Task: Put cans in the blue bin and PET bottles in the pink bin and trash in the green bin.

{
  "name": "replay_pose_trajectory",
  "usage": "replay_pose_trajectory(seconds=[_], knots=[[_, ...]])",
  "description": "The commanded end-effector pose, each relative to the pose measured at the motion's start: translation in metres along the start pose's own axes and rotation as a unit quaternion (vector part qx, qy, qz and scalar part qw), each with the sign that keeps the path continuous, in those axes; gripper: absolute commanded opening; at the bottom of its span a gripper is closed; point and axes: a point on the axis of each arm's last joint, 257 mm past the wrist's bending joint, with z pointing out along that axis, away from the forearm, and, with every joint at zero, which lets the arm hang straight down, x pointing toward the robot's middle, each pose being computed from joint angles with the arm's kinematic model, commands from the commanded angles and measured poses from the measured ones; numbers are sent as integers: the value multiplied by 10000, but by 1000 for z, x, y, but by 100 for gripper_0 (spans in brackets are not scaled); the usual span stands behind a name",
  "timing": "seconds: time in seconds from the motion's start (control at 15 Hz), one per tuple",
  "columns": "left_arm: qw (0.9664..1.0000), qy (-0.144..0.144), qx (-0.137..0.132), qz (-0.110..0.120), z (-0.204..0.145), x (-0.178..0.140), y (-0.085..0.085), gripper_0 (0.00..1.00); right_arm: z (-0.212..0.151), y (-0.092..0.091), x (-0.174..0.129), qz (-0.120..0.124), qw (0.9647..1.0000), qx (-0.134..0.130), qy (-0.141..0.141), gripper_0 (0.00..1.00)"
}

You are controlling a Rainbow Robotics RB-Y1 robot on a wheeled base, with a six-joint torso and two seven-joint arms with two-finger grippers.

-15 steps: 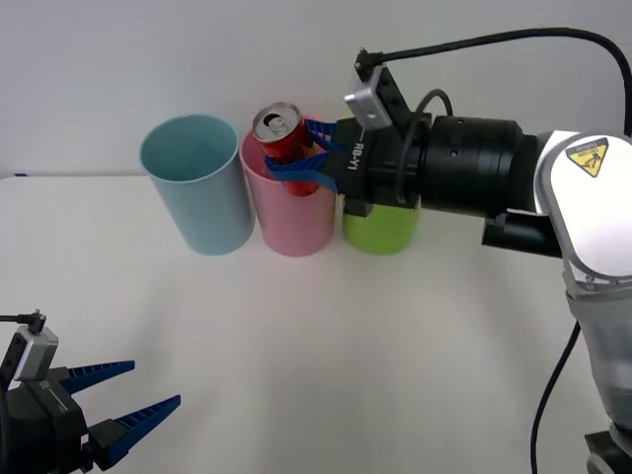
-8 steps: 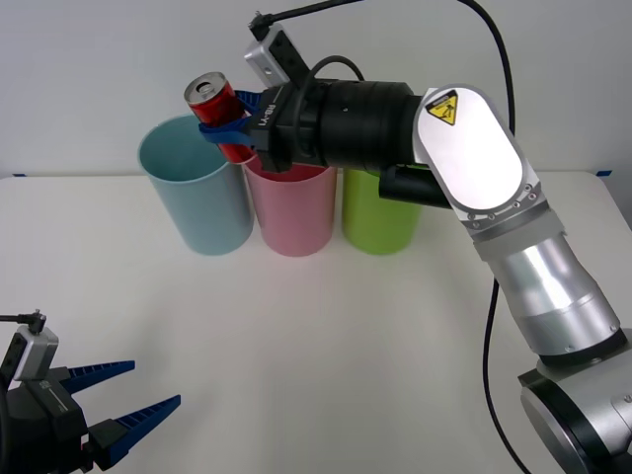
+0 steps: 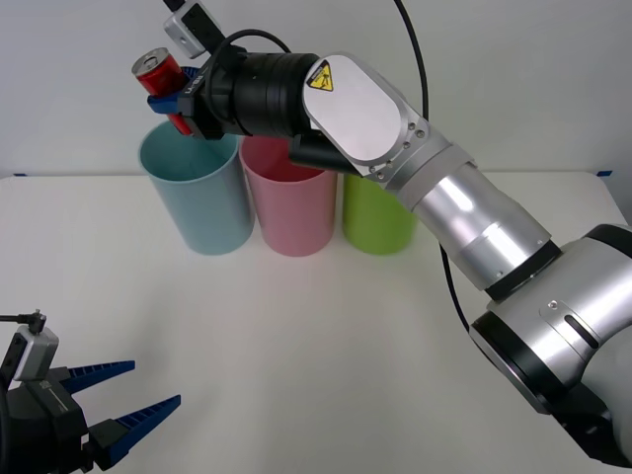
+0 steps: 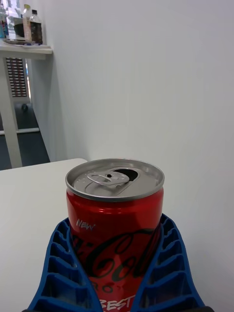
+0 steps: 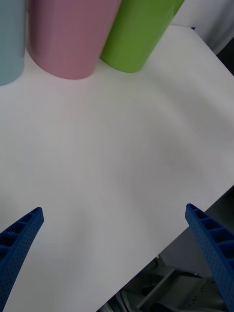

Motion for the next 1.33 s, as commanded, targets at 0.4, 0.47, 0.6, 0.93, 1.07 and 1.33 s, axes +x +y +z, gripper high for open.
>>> replay_pose_trajectory(seconds=[0.4,0.47,0.6,0.93,1.07,1.33], knots=[[10000,0,0,0,0,0,0,100,35,-13,26,200,9980,502,315,0],[10000,0,0,0,0,0,0,100,35,-14,26,194,9979,531,304,0],[10000,0,0,0,0,0,0,100,34,-18,32,218,9974,591,355,0],[10000,0,0,0,0,0,0,100,41,-7,47,317,9966,684,335,0],[10000,0,0,0,0,0,0,100,41,-7,46,320,9966,687,329,0],[10000,0,0,0,0,0,0,100,41,-12,42,173,9964,785,257,79]])
